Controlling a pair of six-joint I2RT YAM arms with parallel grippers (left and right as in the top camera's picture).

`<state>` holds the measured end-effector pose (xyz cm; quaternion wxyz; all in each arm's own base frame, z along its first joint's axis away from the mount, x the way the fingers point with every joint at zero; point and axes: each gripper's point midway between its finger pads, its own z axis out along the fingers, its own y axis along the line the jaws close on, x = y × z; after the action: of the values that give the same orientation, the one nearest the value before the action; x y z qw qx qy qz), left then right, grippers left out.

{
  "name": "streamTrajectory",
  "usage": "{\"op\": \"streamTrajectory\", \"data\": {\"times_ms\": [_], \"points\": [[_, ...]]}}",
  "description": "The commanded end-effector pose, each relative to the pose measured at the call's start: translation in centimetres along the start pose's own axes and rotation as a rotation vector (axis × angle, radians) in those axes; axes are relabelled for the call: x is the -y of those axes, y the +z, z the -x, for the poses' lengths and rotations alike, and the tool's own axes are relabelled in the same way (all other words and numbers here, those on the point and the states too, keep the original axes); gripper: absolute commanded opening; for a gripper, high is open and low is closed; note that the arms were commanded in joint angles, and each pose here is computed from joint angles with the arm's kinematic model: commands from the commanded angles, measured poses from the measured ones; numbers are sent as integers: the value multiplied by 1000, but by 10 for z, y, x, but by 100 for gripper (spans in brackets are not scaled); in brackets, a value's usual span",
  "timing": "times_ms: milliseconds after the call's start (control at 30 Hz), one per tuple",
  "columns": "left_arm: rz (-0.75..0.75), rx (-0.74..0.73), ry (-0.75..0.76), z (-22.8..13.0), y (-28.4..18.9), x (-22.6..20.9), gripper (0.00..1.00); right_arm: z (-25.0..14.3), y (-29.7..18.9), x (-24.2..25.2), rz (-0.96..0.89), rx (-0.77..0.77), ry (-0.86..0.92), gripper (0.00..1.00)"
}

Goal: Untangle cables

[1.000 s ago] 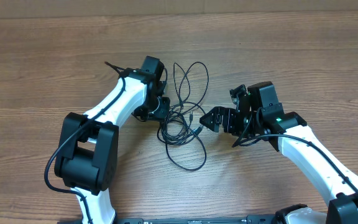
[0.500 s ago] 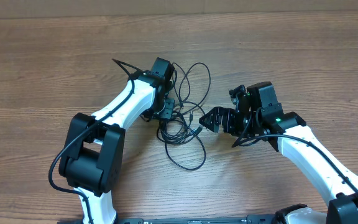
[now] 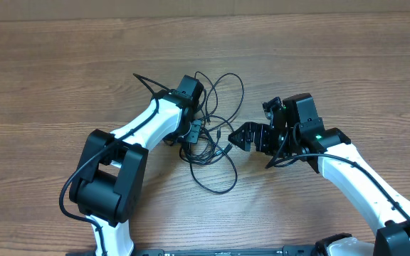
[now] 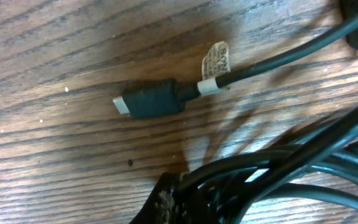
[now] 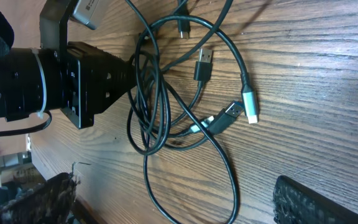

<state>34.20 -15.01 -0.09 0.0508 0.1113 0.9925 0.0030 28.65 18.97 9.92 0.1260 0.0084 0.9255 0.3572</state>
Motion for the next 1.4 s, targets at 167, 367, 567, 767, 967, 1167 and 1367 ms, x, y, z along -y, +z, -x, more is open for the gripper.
{"op": "streamTrajectory", "data": {"times_ms": [167, 367, 567, 767, 967, 1167, 1367], "points": [[16, 49, -47, 16, -43, -2, 4, 13, -5, 4, -57, 63, -29, 100], [-39, 183, -157, 38, -118, 2, 4, 15, -4, 6, -73, 75, 14, 96], [-139, 237, -221, 36, -151, 13, 4, 1, 5, -23, 24, 20, 59, 92], [-208, 237, -299, 34, -161, 21, 4, -5, 19, -63, 101, 33, -64, 92], [-381, 186, -260, 27, -172, 51, 4, 15, 27, -41, -75, 205, 218, 90], [-499, 265, -144, 24, -214, 65, 4, 16, 46, -21, -129, 209, 355, 87], [-536, 489, -149, 33, -294, 42, 4, -2, 67, 25, -293, 156, 405, 87]]}}
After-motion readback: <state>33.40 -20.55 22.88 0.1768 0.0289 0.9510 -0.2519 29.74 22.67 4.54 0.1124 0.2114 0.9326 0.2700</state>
